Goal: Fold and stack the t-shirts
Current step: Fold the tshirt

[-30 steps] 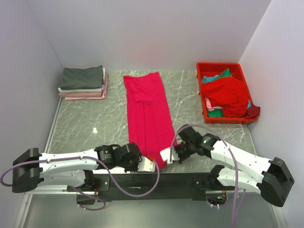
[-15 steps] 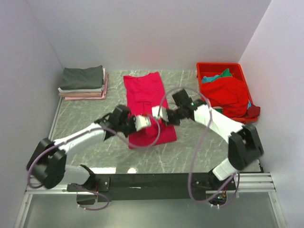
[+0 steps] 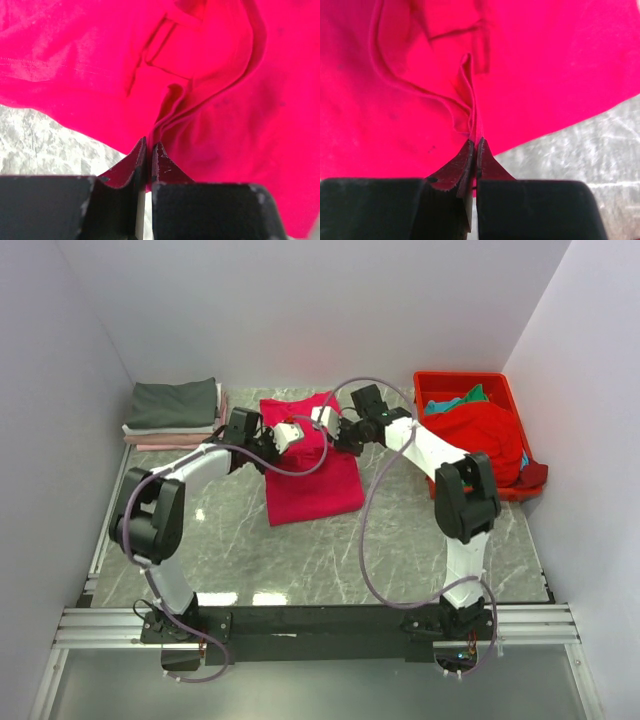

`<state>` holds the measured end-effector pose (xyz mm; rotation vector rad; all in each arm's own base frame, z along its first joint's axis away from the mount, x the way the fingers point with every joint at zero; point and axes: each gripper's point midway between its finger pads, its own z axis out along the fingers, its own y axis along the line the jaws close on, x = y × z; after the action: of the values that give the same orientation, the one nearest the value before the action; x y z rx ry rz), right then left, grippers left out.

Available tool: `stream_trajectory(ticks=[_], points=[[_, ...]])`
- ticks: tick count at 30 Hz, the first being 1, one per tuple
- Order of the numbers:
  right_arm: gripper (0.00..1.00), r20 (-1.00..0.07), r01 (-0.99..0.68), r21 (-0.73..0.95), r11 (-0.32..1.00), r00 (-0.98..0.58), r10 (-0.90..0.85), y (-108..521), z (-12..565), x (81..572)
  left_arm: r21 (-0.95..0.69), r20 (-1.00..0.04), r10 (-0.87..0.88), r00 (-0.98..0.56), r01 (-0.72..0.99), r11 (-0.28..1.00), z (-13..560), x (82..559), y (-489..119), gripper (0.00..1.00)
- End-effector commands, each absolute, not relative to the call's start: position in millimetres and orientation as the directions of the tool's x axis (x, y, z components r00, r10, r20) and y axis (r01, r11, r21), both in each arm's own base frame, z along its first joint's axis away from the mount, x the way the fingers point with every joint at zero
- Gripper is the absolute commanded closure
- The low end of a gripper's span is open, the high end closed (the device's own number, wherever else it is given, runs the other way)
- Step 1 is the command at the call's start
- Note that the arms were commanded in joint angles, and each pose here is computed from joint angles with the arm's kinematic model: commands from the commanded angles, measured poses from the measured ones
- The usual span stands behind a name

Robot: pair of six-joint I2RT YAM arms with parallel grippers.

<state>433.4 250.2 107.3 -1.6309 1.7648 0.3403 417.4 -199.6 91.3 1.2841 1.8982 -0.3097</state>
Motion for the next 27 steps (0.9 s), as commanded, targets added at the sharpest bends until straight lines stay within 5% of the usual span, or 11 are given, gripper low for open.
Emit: stream_trajectory(ticks=[1, 16, 20, 21, 23, 24, 27], points=[[1.00, -0.672, -0.923, -0.305, 0.236, 0.033, -0.740, 258.1, 128.8, 464.6, 0.226, -0.769, 0.628, -0.116, 0.870, 0.438, 104.4, 436.6, -209.1, 1.00], [1.00, -0.650, -0.915, -0.280, 0.289, -0.041, -0.759, 251.7, 106.2, 486.7, 0.209, -0.775, 0.612, -0.157, 0.850, 0.483, 91.7, 462.5, -205.7, 0.99], [0.90, -0.652, -0.911, -0.274, 0.308, -0.060, -0.756, 252.3, 101.3, 491.0, 0.229, -0.764, 0.618, -0.185, 0.818, 0.527, 87.7, 470.8, -197.3, 0.96], [0.84, -0.651, -0.909, -0.274, 0.316, -0.066, -0.756, 252.0, 100.2, 492.5, 0.235, -0.763, 0.617, -0.192, 0.807, 0.541, 87.1, 472.5, -195.1, 0.91], [0.59, -0.658, -0.879, -0.292, 0.378, -0.102, -0.746, 248.8, 102.8, 502.4, 0.238, -0.775, 0.591, -0.223, 0.763, 0.601, 92.3, 480.0, -190.0, 0.43], [0.57, -0.663, -0.860, -0.292, 0.419, -0.133, -0.737, 246.2, 100.4, 505.8, 0.280, -0.784, 0.579, -0.225, 0.705, 0.652, 104.2, 492.1, -182.0, 0.30], [0.47, -0.712, -0.722, -0.340, 0.602, -0.220, -0.666, 229.0, 120.2, 532.3, 0.288, -0.858, 0.457, -0.237, 0.514, 0.808, 150.9, 518.1, -156.2, 0.22]])
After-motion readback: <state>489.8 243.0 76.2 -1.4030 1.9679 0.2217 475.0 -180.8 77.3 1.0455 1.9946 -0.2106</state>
